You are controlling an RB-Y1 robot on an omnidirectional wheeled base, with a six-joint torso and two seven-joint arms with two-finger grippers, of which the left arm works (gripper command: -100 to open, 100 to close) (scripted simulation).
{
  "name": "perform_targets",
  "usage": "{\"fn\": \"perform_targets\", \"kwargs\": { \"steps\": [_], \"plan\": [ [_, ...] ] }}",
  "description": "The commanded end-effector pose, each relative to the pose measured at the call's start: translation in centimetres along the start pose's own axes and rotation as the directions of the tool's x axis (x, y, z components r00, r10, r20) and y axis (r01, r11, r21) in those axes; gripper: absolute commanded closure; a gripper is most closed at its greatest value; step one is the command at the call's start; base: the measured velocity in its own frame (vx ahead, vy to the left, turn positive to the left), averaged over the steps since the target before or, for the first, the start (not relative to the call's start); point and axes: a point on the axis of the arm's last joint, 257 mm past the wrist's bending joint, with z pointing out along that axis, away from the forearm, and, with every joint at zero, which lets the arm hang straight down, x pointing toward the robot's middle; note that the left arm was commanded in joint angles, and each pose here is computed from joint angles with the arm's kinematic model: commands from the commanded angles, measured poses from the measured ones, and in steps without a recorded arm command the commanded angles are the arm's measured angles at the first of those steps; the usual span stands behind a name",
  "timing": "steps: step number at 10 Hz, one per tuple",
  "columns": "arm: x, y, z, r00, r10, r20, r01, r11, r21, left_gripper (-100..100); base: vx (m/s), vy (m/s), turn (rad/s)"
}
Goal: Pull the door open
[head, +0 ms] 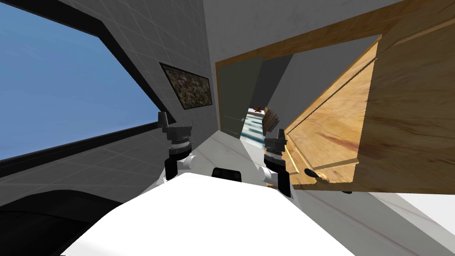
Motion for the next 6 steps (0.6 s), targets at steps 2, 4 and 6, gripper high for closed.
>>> {"fn": "perform_targets", "kwargs": {
  "steps": [2,4,6],
  "plan": [
    [0.4,1.9,-0.56,0.9987,0.046,-0.020,-0.046,0.9985,-0.028,-100,0.101,-0.046,0.003],
    [0.6,3.4,-1.04,0.9959,0.082,-0.038,-0.084,0.9952,-0.049,-100,0.140,-0.082,0.007],
    [1.0,5.4,-1.75,0.9893,0.131,-0.063,-0.136,0.9878,-0.076,-100,0.155,-0.084,0.005]
  ]
}}
